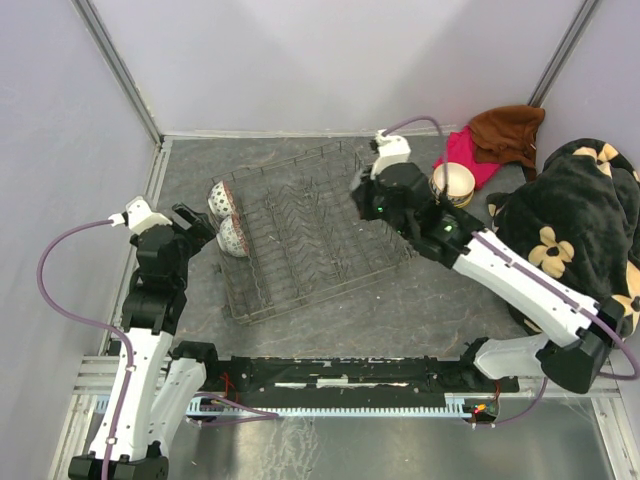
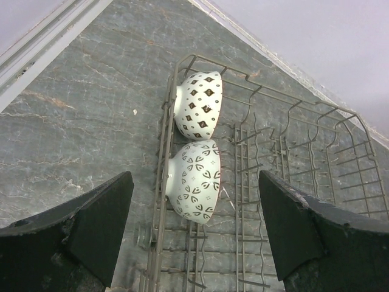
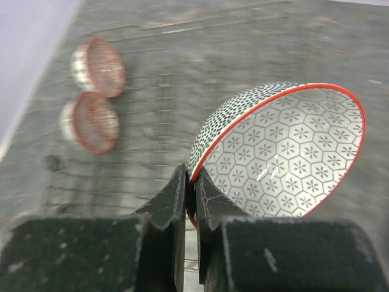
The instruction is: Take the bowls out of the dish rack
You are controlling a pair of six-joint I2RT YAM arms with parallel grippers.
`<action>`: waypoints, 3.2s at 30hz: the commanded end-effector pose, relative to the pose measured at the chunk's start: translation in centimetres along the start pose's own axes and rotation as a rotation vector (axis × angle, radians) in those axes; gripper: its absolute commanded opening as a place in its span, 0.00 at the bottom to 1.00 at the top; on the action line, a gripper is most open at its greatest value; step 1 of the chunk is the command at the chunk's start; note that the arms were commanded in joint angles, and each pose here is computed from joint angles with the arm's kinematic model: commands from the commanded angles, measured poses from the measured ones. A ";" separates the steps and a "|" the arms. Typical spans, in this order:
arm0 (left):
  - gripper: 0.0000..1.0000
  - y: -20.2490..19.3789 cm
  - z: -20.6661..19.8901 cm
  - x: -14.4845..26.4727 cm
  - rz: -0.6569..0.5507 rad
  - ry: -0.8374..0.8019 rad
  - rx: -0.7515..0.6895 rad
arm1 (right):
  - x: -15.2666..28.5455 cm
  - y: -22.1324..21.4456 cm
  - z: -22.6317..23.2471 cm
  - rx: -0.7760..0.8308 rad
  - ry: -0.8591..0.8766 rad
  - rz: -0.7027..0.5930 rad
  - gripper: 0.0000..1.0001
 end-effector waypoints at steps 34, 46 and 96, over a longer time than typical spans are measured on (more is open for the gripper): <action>0.90 1.0 -1.7 -1.4 -0.028 -0.063 0.040 | 1.0 -7.1 -28.9 -0.022 -0.834 0.429 0.01; 0.90 1.0 -1.6 -1.3 -0.030 -0.060 0.041 | 0.6 -7.5 -29.9 -0.071 -0.836 0.436 0.07; 0.90 1.1 -1.3 -0.8 -0.030 -0.049 0.029 | -14.3 -6.6 5.9 -0.102 0.362 0.221 0.68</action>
Point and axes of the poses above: each gripper's point midway between its finger pads, its own x axis back along the fingers, its own z axis along the line the jaws close on, y = z × x, the point moved 4 cm from there along x, back along the fingers, and after that the axes turned 12 degrees about -x, right-handed, at the moved point
